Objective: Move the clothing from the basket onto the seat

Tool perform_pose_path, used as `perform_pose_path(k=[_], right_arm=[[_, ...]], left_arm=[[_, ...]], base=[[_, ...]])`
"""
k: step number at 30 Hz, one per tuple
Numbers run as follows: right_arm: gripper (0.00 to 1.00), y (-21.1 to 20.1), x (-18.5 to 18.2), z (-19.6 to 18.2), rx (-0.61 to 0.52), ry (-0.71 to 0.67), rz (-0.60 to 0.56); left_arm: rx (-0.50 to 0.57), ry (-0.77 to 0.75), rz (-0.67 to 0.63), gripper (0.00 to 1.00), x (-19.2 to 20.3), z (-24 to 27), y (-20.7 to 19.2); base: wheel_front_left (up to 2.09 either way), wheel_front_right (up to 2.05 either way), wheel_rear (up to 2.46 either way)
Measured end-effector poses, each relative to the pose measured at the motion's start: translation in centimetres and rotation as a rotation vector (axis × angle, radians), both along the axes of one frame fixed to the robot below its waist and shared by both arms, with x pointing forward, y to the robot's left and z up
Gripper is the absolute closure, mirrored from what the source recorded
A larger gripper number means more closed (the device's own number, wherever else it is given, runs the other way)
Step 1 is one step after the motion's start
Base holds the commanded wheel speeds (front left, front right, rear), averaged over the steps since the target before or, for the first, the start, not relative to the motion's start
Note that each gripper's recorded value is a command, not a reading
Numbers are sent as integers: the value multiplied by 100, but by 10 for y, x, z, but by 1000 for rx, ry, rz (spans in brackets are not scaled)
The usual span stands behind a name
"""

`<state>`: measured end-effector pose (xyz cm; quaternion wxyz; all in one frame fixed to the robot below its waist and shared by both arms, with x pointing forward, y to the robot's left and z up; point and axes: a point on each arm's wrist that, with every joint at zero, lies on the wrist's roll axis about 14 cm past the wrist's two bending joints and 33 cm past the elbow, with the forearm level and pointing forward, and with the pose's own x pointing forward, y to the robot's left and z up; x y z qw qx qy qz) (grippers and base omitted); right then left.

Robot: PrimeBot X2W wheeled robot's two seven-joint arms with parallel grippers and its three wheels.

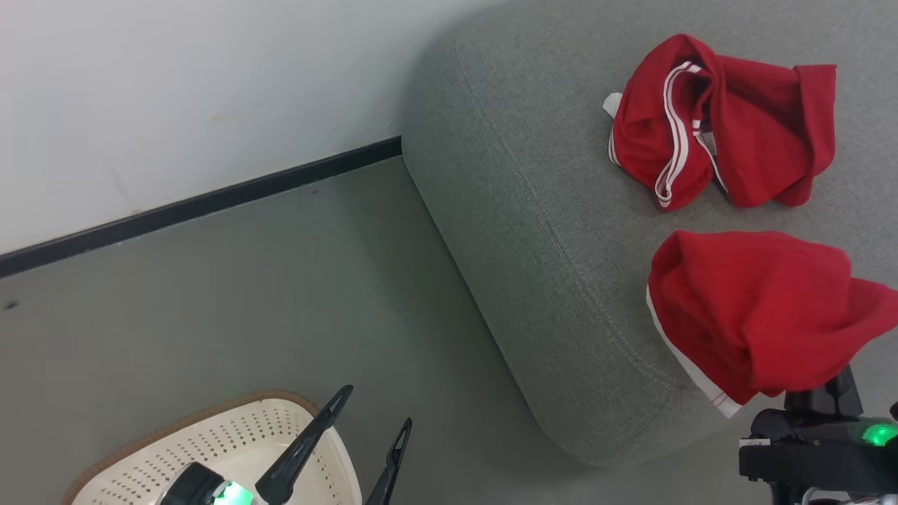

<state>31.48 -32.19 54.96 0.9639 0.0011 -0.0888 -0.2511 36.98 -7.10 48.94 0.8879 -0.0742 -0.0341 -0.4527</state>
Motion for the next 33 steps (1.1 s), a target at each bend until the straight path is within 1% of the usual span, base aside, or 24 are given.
perform_pose_path(k=[4,9,14,16,18,22,28,33], right_arm=[[100,-19,-6,-1,-11,12,-65],[100,-56,-21,8,-22,-11,-206],[100,-73,-23,14,-44,-22,-262],[100,-82,-19,21,-63,-39,-281],[100,-91,-15,27,-59,-71,-299],[100,-98,6,42,-90,-117,-280],[100,-109,47,77,-187,-183,-215],[100,-110,71,81,-195,-200,-173]], left_arm=[[-8,3,-28,0,5,-5,-8],[-42,-15,-53,0,8,1,-15],[-35,-18,-76,0,4,-5,-15],[-32,-16,-92,0,2,-8,-15],[-33,-11,-108,0,1,-11,-16],[-29,-15,-117,0,6,-17,-15],[-18,1,-128,0,9,-31,-11],[-12,6,-111,0,15,-36,-6]], base=[[0,0,0],[0,0,0],[0,0,0],[0,0,0],[0,0,0],[0,0,0],[0,0,0],[0,0,0]])
